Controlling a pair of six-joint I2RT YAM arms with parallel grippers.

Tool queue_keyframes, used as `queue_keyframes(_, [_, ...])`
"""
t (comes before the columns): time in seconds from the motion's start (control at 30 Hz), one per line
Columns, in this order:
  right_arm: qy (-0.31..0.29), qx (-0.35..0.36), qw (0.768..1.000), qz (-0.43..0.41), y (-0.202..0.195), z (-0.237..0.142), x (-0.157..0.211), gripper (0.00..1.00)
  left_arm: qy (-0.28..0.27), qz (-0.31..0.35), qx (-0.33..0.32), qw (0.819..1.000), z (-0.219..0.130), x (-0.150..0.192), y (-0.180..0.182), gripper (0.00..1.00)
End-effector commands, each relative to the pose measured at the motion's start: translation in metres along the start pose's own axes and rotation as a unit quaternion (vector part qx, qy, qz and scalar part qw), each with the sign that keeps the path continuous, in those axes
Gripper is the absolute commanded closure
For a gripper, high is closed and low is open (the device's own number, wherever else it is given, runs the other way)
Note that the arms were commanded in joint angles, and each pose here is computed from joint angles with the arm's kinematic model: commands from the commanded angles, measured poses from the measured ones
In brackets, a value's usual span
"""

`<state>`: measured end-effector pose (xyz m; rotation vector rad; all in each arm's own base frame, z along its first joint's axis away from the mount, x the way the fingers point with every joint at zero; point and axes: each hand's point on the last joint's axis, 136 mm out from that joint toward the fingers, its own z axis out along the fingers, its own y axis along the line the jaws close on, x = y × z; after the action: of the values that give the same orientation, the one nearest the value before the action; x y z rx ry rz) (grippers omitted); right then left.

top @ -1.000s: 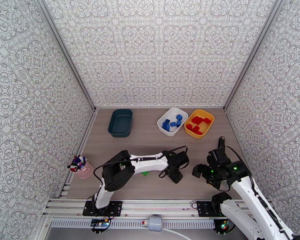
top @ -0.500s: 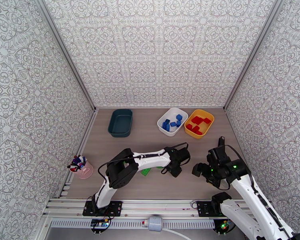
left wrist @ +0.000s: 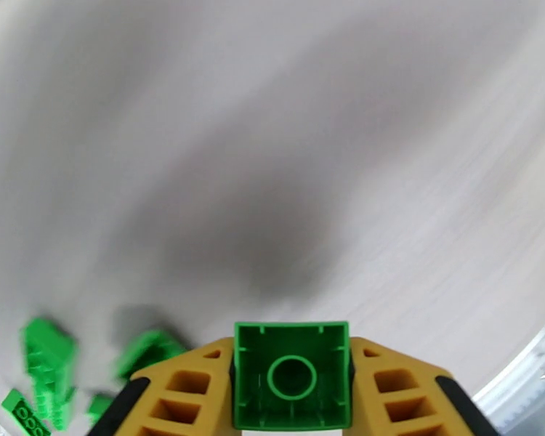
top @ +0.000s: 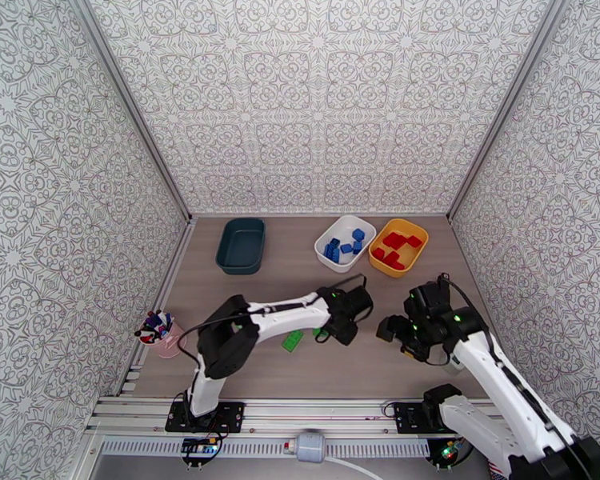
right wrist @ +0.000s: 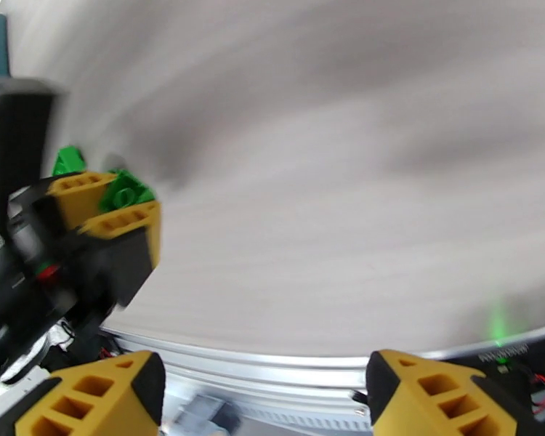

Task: Sort the legos into containers by color

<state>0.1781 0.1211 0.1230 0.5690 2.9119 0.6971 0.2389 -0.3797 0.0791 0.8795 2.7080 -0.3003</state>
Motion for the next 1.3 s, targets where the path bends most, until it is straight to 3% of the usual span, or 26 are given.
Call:
queue_keyframes(0.0, [-0.015, -0.065, 0.997, -0.032, 0.055, 0.000, -0.022, 0.25, -0.050, -0.049, 0.024, 0.997, -0.035, -0.028, 0.016, 0.70])
queue_keyframes(0.23, [0.003, -0.087, 0.991, -0.104, 0.147, 0.025, -0.047, 0.29, -0.098, -0.152, 0.043, 0.983, -0.067, -0.063, 0.087, 0.71])
queue_keyframes(0.47, [0.036, -0.114, 0.981, -0.155, 0.225, 0.051, -0.064, 0.31, -0.150, -0.299, 0.017, 0.942, -0.095, -0.080, 0.208, 0.71])
queue_keyframes(0.73, [0.050, -0.111, 0.976, -0.177, 0.255, 0.065, -0.082, 0.32, -0.164, -0.406, -0.059, 0.897, -0.111, -0.066, 0.334, 0.70])
queue_keyframes(0.93, [0.055, -0.098, 0.976, -0.186, 0.258, 0.069, -0.088, 0.32, -0.141, -0.442, -0.094, 0.881, -0.101, -0.059, 0.392, 0.68])
queue_keyframes(1.0, [0.055, -0.095, 0.976, -0.186, 0.256, 0.070, -0.090, 0.32, -0.129, -0.446, -0.103, 0.879, -0.097, -0.057, 0.404, 0.63])
queue_keyframes(1.17, [0.048, -0.079, 0.978, -0.188, 0.247, 0.066, -0.092, 0.29, -0.117, -0.445, -0.112, 0.881, -0.096, -0.056, 0.411, 0.33])
queue_keyframes(1.27, [0.043, -0.072, 0.979, -0.184, 0.237, 0.065, -0.088, 0.27, -0.119, -0.438, -0.114, 0.884, -0.102, -0.054, 0.404, 0.29])
